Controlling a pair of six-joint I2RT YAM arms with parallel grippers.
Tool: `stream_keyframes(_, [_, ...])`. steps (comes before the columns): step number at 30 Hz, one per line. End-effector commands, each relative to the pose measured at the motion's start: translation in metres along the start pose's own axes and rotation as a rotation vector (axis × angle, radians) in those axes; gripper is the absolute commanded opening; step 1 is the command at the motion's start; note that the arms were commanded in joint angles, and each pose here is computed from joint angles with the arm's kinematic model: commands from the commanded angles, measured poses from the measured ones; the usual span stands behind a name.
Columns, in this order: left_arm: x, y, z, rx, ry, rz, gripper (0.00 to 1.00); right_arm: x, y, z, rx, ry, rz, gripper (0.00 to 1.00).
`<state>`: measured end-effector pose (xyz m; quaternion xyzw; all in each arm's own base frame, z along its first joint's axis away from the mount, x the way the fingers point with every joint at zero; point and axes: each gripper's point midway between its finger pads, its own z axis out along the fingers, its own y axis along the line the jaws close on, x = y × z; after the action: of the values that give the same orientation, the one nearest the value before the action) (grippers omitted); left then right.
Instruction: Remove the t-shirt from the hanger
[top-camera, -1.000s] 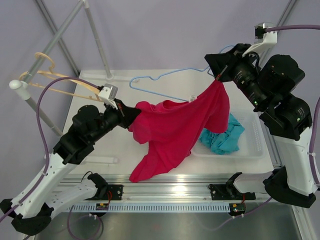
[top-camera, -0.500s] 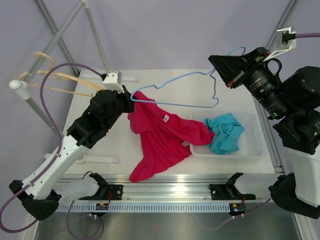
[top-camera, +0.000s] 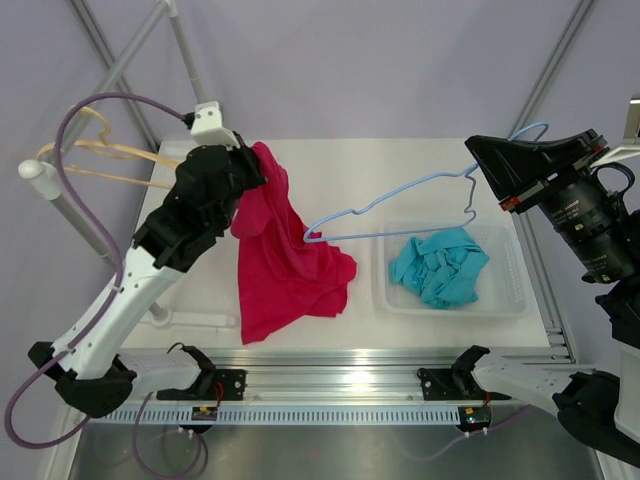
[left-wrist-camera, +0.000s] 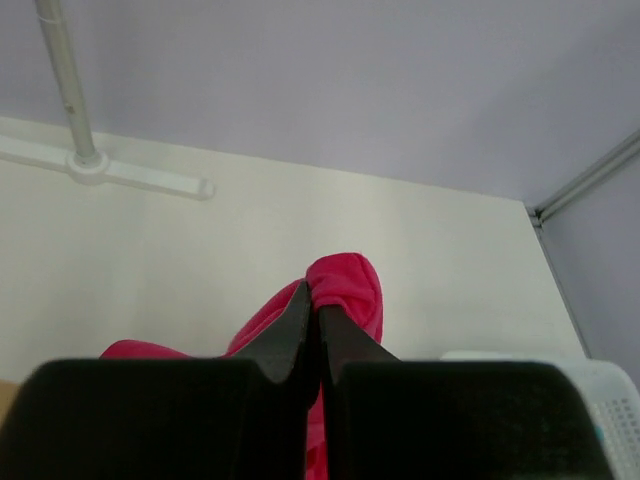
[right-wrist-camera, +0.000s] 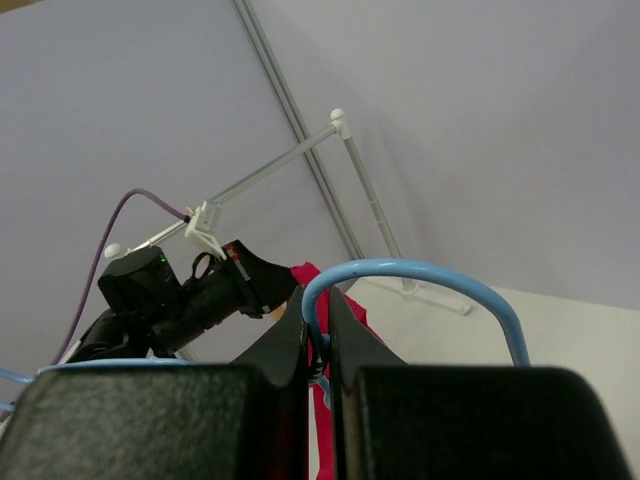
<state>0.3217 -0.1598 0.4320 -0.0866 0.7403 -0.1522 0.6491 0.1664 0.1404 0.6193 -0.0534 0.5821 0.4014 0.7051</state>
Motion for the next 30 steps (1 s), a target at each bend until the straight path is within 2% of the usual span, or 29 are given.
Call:
stream_keyframes(1, [0.017,-0.029,0.016,0.123,0.025,-0.016,0.0,0.018,-0.008,0.005,0.015,0.056,-0.041,0.0])
stream_keyframes(5, [0.04,-0.054,0.025,0.243,0.093,0.014,0.0,0.037,-0.005,0.004,-0.024,0.108,-0.045,0.0])
stream_keyframes(6, [0.041,-0.062,0.025,0.285,0.094,0.02,0.08,0.047,-0.007,0.003,-0.029,0.133,-0.048,0.0])
stream_keyframes(7, [0.051,-0.068,0.025,0.328,0.117,0.038,0.17,0.054,-0.004,0.002,-0.058,0.159,-0.061,0.0])
stream_keyframes(8, [0.055,-0.081,0.02,0.41,0.14,0.047,0.31,0.064,0.0,-0.001,-0.095,0.197,-0.065,0.0])
stream_keyframes(9, [0.057,-0.087,0.016,0.452,0.152,0.047,0.63,0.076,-0.002,-0.002,-0.101,0.235,-0.075,0.0])
stream_keyframes(12, [0.053,-0.111,-0.015,0.651,0.185,0.06,0.92,0.11,-0.011,-0.008,-0.117,0.351,-0.127,0.0])
stream_keyframes(15, [0.034,-0.12,-0.056,0.802,0.159,0.076,0.99,0.142,-0.023,-0.015,-0.118,0.433,-0.166,0.0])
stream_keyframes(17, [0.016,-0.12,-0.086,0.885,0.117,0.095,0.99,0.162,-0.025,-0.019,-0.148,0.467,-0.167,0.0])
stream_keyframes(20, [0.01,-0.122,-0.119,0.997,0.123,0.098,0.99,0.182,-0.027,-0.02,-0.172,0.496,-0.144,0.0])
stream_keyframes(21, [0.009,-0.126,-0.137,1.072,0.15,0.08,0.98,0.185,-0.028,-0.02,-0.166,0.495,-0.13,0.0])
stream_keyframes(25, [0.027,-0.135,-0.164,1.204,0.311,0.017,0.92,0.202,-0.036,-0.012,-0.136,0.51,-0.095,0.0])
stream_keyframes(30, [0.055,-0.126,-0.165,1.195,0.37,0.054,0.89,0.23,-0.057,0.003,-0.042,0.55,-0.061,0.0])
